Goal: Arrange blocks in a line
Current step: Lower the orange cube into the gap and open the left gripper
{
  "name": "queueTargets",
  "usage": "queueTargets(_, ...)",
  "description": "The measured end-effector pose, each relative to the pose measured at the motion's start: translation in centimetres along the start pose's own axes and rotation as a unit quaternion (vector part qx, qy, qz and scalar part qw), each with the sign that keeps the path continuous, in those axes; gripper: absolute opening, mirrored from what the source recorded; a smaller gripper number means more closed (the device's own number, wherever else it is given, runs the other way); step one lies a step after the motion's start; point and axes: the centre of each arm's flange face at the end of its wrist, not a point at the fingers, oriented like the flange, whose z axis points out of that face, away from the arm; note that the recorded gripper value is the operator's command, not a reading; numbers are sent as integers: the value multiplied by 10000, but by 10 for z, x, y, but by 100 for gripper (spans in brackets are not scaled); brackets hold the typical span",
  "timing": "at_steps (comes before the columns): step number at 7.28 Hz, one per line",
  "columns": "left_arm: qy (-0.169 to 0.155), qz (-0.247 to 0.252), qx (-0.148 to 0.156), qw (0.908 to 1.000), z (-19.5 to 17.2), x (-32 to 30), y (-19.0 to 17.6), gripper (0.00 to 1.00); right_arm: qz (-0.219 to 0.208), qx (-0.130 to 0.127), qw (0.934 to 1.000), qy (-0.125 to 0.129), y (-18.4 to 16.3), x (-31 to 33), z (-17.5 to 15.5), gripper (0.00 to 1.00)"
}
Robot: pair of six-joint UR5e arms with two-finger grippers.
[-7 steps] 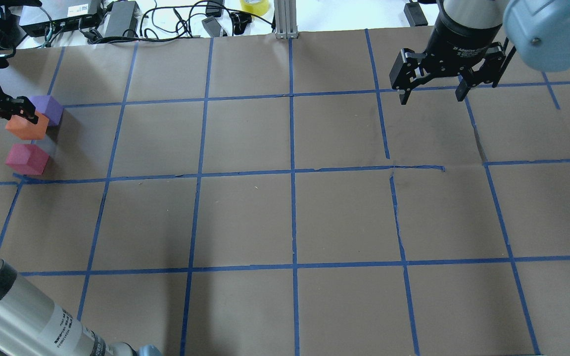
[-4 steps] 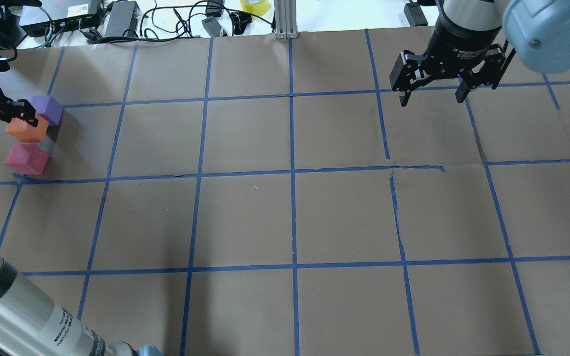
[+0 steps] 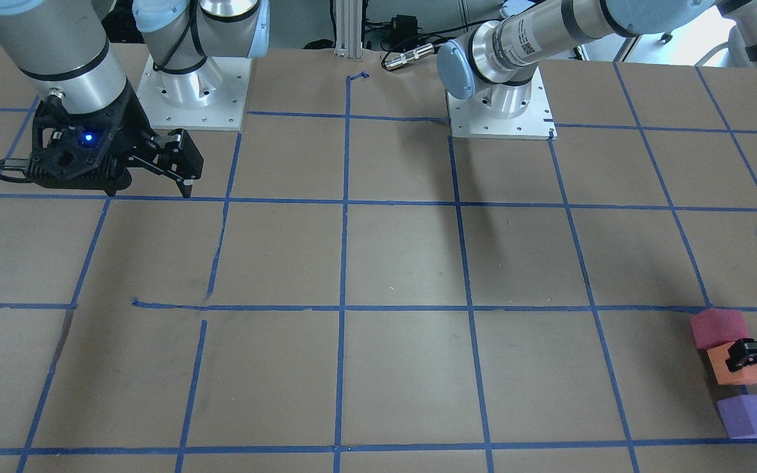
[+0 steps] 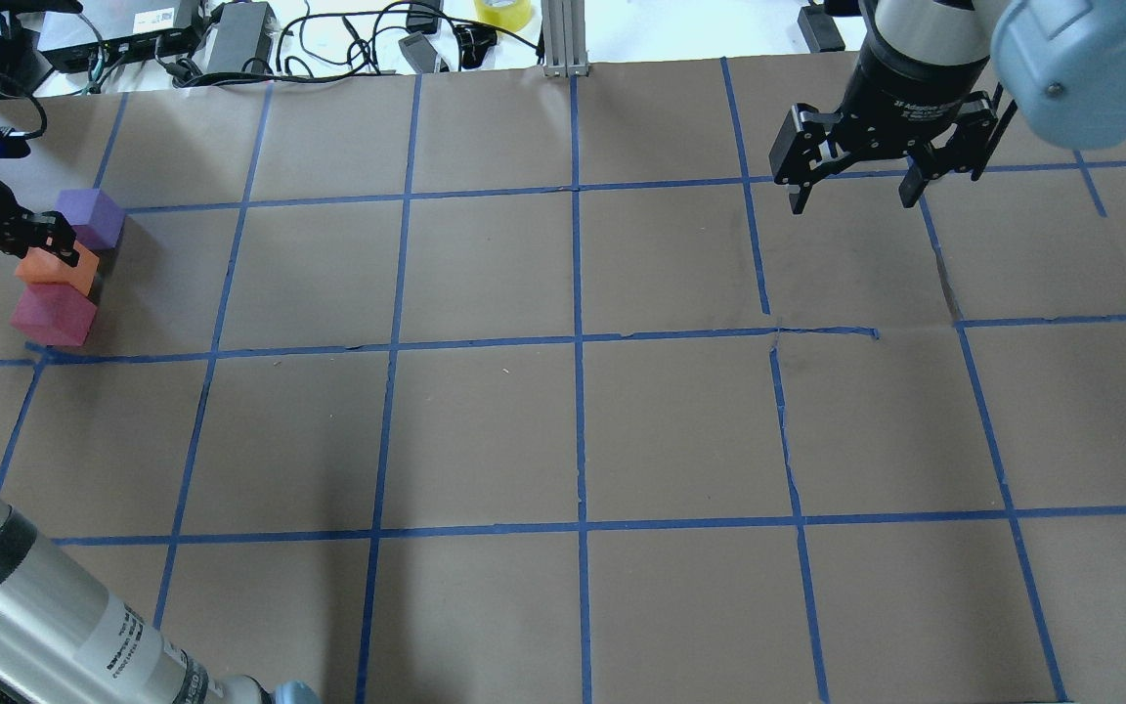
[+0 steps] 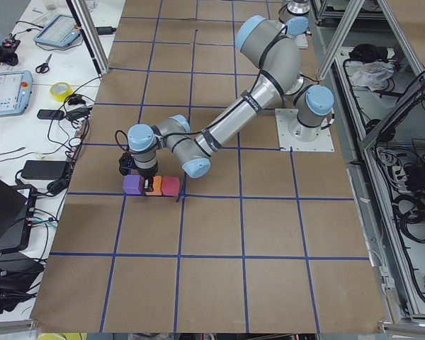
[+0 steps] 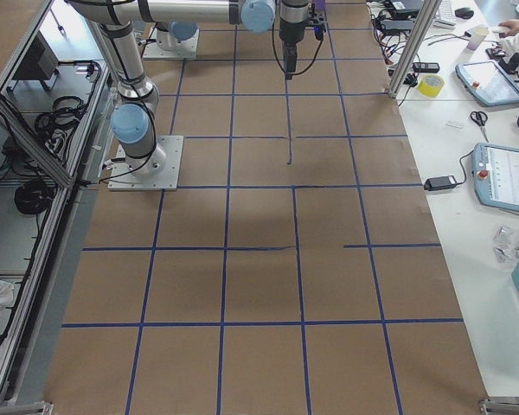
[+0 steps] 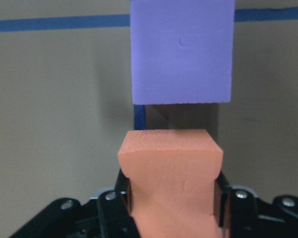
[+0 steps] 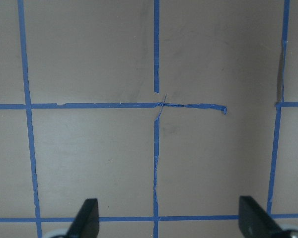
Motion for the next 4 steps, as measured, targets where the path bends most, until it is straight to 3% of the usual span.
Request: queueTargets(4, 152, 9, 19, 9999, 12, 3, -1, 0, -1, -3, 10000, 0, 0, 0, 0, 100)
